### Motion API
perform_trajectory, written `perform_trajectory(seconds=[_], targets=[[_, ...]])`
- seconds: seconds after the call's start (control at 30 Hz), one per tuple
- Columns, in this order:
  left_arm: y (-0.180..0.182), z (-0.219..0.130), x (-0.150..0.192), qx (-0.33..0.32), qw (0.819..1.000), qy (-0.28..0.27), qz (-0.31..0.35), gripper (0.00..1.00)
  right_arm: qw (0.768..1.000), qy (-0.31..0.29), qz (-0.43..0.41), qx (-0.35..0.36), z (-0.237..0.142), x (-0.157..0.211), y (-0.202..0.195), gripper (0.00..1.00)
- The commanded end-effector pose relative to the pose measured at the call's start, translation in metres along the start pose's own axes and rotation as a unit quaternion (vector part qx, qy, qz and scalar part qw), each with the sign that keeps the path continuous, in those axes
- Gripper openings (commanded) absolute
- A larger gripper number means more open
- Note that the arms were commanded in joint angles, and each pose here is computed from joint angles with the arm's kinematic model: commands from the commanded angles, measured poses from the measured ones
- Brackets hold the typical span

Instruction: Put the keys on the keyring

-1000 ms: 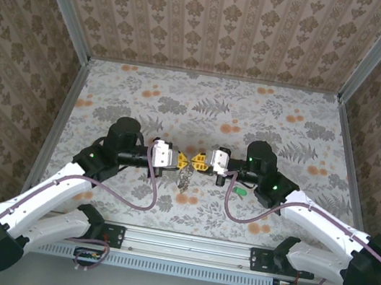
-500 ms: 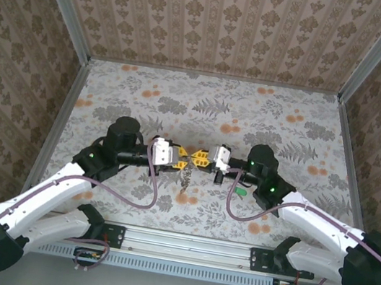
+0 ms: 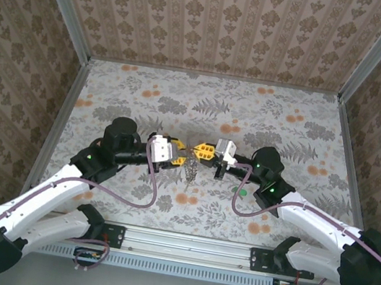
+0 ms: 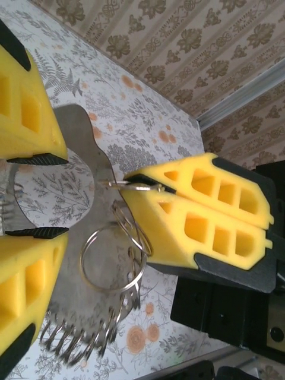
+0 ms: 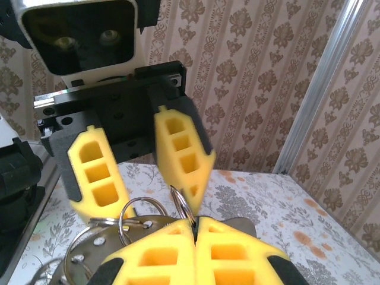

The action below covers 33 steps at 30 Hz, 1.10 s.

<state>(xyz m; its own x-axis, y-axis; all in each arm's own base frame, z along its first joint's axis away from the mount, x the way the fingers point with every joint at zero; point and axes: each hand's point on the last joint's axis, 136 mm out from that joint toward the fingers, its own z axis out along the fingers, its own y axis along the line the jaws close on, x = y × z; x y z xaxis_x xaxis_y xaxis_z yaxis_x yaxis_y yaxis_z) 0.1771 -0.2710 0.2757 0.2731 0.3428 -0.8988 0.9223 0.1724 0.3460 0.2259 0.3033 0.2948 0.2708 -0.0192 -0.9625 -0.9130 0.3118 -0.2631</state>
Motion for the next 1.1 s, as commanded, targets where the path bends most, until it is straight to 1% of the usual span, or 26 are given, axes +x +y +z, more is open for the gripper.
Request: perform_trajectory(seconds=[0.0, 0.13, 0.3, 0.47, 0.73, 1.0, 1.07], targets=[[0.009, -0.002, -0.008, -0.026, 1.0, -0.014, -0.004, 0.39, 1.0, -0.022, -0.002, 0.005, -0.001, -0.009, -0.002, 0.0], [0.011, -0.01, -0.01, -0.028, 1.0, -0.015, 0.004, 0.39, 1.0, -0.02, 0.0, 0.006, -0.001, -0.007, -0.003, 0.0], [0.008, -0.018, -0.018, -0.019, 0.999, -0.039, 0.006, 0.39, 1.0, -0.018, 0.001, 0.011, -0.001, -0.006, -0.004, 0.0], [0.006, -0.012, -0.017, -0.003, 0.999, -0.042, -0.008, 0.36, 1.0, -0.018, 0.003, 0.008, 0.0, -0.006, -0.004, 0.0], [0.011, -0.002, -0.017, 0.002, 0.999, -0.045, -0.022, 0.35, 1.0, -0.016, 0.006, 0.006, 0.002, -0.004, -0.004, 0.0], [0.006, 0.005, -0.02, 0.014, 0.999, -0.048, -0.02, 0.32, 1.0, -0.012, 0.008, 0.005, 0.003, -0.001, -0.004, 0.0], [0.005, 0.006, -0.02, 0.017, 0.999, -0.048, -0.019, 0.29, 1.0, -0.011, 0.008, 0.003, 0.004, -0.001, -0.004, 0.0]])
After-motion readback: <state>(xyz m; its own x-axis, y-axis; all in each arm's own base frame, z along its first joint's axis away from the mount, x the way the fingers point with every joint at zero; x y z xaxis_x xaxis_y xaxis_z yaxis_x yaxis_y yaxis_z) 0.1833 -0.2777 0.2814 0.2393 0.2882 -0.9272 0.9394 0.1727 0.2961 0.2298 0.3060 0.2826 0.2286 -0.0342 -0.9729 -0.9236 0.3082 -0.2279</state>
